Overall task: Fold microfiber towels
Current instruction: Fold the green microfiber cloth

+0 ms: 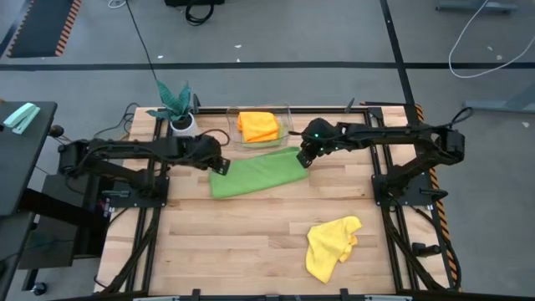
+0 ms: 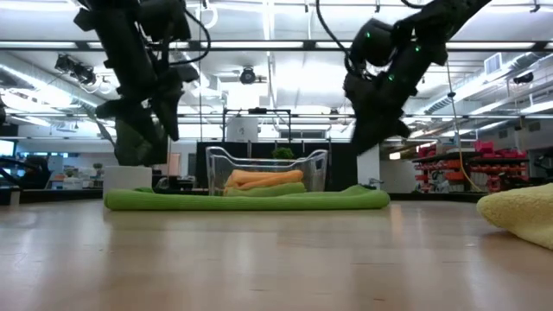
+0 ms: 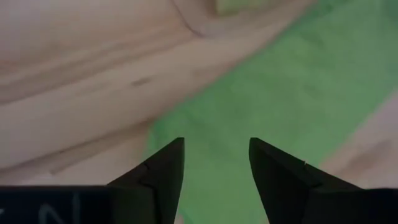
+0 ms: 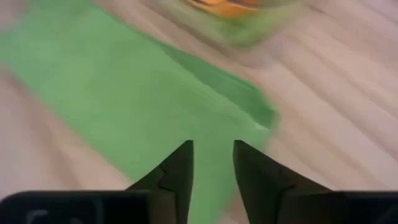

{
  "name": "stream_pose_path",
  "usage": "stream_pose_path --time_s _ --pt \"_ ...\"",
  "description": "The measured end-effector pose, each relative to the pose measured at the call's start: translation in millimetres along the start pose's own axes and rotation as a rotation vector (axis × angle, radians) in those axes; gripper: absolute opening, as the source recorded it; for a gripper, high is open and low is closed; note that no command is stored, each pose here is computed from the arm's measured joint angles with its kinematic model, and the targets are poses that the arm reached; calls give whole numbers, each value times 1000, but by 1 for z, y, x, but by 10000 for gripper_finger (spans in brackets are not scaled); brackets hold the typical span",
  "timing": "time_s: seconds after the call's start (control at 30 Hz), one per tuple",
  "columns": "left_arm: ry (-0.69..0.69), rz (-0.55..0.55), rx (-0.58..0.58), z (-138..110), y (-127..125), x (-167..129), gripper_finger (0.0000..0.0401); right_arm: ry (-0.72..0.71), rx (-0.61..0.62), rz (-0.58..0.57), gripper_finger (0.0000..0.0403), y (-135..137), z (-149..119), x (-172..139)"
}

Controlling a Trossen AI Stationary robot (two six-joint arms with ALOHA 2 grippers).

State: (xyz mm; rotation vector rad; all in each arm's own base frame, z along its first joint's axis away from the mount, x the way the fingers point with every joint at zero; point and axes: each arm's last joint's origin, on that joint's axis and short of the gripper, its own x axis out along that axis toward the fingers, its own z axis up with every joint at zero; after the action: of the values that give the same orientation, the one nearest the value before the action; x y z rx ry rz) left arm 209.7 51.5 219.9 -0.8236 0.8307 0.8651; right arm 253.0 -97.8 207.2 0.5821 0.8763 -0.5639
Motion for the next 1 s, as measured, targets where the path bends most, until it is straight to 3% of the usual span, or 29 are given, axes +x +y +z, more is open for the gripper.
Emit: stream_pose_path --time_s 0.13,0.3,0.7,1.0 --pt "5 -61 63 -13 -14 -2 176 -24 -9 107 79 14 2 5" --pt "-25 -78 82 -27 -26 -5 165 50 -18 76 8 12 -4 26" --pt "-61 -78 85 -49 -40 -4 142 209 18 4 6 0 -18 72" --pt "4 -13 145 -77 -51 18 128 340 15 -66 3 24 -46 65"
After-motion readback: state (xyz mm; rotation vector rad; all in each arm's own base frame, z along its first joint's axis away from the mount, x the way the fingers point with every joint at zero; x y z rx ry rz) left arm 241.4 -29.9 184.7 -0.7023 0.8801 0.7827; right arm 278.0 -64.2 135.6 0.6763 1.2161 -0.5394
